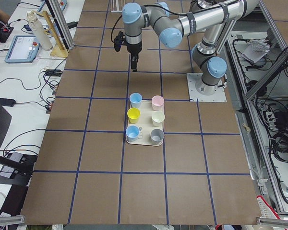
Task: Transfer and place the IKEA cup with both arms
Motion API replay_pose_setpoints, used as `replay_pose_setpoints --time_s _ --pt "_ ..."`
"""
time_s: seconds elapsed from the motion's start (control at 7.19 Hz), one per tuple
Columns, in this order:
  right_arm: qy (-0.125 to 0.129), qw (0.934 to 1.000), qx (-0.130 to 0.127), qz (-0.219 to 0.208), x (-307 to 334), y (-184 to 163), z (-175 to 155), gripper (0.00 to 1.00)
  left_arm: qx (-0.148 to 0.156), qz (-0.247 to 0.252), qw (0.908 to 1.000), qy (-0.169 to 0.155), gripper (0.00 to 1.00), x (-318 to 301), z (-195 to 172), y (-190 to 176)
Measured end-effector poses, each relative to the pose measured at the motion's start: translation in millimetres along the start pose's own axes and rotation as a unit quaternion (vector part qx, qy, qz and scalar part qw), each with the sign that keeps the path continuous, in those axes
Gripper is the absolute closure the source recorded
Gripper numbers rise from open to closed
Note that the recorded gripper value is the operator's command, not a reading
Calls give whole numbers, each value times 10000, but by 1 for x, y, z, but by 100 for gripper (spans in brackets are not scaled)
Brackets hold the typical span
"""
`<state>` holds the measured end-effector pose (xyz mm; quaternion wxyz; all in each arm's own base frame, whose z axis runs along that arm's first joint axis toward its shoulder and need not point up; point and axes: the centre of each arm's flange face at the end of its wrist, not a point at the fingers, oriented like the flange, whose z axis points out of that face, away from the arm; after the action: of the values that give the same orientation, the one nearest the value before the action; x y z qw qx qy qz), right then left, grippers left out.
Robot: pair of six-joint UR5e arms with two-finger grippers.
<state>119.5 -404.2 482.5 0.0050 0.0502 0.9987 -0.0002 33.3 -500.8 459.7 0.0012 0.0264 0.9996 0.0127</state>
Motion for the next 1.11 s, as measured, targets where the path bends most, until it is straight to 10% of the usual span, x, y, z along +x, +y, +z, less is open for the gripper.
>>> replay_pose_setpoints --time_s 0.42,1.11 --pt "7 10000 9 -2 0 0 -1 0 396 -233 9989 -116 0 129 -52 11" --pt "-5 10000 20 -8 0 0 -1 0 473 -572 9972 -27 0 149 -35 11"
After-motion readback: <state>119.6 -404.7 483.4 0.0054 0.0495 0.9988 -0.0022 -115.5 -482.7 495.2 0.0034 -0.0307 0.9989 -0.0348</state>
